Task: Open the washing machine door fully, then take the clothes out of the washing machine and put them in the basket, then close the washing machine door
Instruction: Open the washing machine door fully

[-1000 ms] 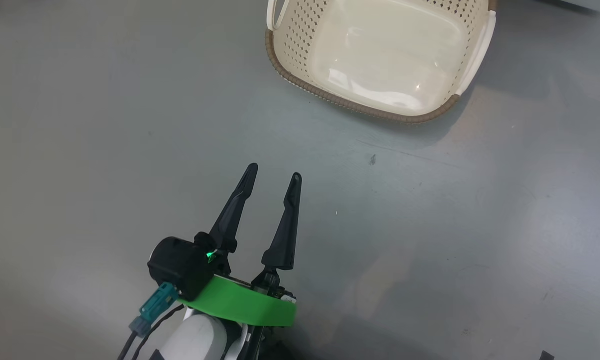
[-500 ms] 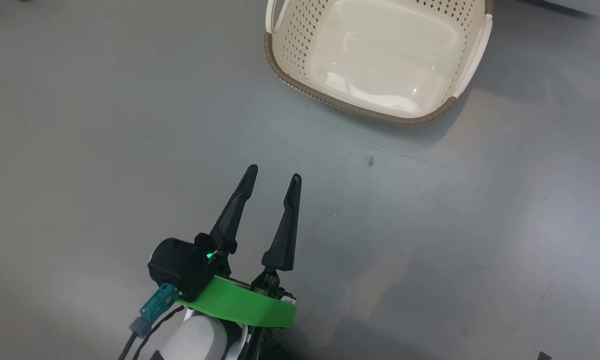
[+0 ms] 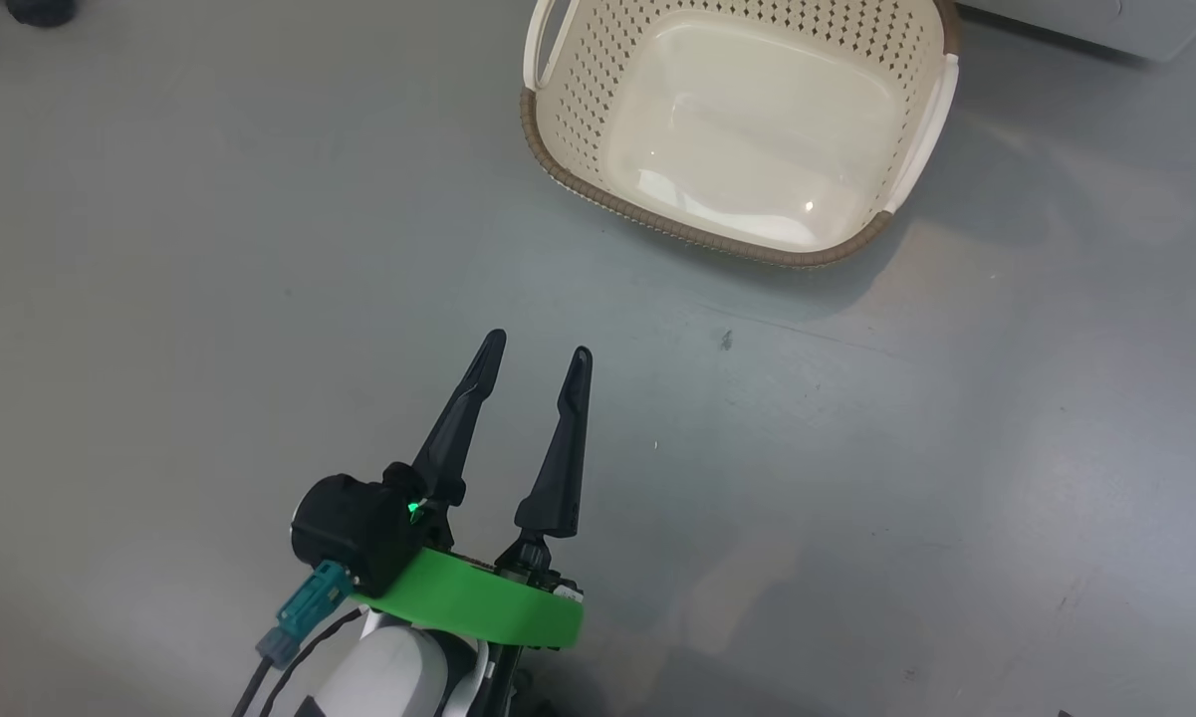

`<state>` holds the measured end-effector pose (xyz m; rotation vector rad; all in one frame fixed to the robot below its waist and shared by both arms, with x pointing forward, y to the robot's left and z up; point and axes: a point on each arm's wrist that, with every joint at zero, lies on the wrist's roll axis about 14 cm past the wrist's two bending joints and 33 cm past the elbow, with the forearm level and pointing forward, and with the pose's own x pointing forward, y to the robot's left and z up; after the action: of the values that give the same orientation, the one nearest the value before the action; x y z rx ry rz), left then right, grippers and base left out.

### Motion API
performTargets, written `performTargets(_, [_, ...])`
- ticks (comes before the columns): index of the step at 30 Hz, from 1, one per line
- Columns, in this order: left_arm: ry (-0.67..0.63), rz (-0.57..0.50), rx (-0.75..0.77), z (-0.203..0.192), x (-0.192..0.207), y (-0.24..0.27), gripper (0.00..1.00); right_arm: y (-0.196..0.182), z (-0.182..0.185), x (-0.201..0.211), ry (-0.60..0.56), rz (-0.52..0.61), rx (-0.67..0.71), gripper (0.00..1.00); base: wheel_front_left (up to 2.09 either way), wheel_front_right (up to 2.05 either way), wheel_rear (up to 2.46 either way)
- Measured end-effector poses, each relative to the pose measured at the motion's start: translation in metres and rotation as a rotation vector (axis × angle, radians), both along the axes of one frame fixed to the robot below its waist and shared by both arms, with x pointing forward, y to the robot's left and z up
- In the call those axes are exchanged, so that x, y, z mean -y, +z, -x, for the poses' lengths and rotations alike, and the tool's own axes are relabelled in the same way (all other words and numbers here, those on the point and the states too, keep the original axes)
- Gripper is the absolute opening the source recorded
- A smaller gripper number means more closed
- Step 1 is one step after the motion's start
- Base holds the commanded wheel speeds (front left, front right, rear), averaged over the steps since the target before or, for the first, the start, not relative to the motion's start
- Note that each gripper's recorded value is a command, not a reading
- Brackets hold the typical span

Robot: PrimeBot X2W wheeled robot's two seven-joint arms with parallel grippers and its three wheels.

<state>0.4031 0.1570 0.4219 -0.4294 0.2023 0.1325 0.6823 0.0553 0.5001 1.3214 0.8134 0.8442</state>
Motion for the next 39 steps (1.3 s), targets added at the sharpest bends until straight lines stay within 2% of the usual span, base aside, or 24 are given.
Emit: performTargets(39, [-0.003,-0.003,0.092,0.011,0.001,0.034,1.0,-0.007,0.092,-0.026,0.229,0.142,-0.068,0.0,0.0,0.0,0.0])
